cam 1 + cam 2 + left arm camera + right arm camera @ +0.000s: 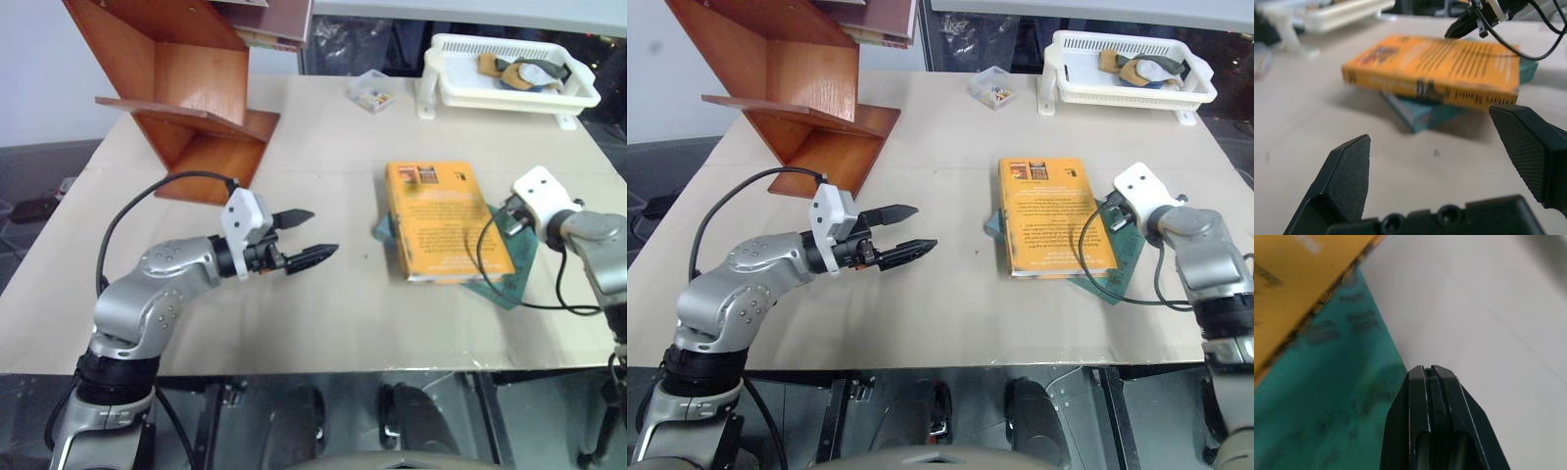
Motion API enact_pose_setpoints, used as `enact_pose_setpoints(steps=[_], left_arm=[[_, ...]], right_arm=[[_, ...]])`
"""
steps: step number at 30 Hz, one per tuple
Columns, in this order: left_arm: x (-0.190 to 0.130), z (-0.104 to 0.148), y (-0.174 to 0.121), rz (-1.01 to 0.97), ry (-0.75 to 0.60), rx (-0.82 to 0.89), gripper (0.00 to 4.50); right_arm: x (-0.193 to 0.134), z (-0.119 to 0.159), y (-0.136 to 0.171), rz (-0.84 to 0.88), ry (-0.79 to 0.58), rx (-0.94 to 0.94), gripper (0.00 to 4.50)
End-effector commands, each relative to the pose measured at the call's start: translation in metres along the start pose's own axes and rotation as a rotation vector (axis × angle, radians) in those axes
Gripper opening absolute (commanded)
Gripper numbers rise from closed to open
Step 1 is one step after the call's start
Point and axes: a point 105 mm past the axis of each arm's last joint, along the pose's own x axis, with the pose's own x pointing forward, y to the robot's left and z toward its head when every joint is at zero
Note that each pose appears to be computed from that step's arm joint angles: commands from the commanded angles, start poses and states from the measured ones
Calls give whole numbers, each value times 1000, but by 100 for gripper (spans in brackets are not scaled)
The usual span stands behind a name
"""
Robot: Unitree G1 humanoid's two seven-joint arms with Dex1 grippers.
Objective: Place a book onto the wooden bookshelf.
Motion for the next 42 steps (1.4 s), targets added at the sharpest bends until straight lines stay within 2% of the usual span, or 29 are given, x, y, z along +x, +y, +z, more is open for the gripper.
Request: enact_pose_setpoints(steps=[1,12,18,23,30,38,42], left_arm=[[-9,9,-9,4,-11,8,450],[-17,10,-12,-4,-7,46,450],[-18,9,-10,-27,8,62,450],[-19,4,-12,-43,39,77,450],[-19,0,-13,-63,57,88,450],[-16,-1,-10,-84,65,102,450],[-21,-1,-8,-71,73,98,450]], right_arm=[[5,11,9,98,-66,-57,7],[1,45,43,224,-204,-83,7],[-5,47,35,159,-201,-95,7],[-22,50,21,86,-208,-68,7],[-53,57,40,163,-239,-6,7],[-29,43,74,240,-184,-78,7],[-30,56,83,292,-242,-65,7]])
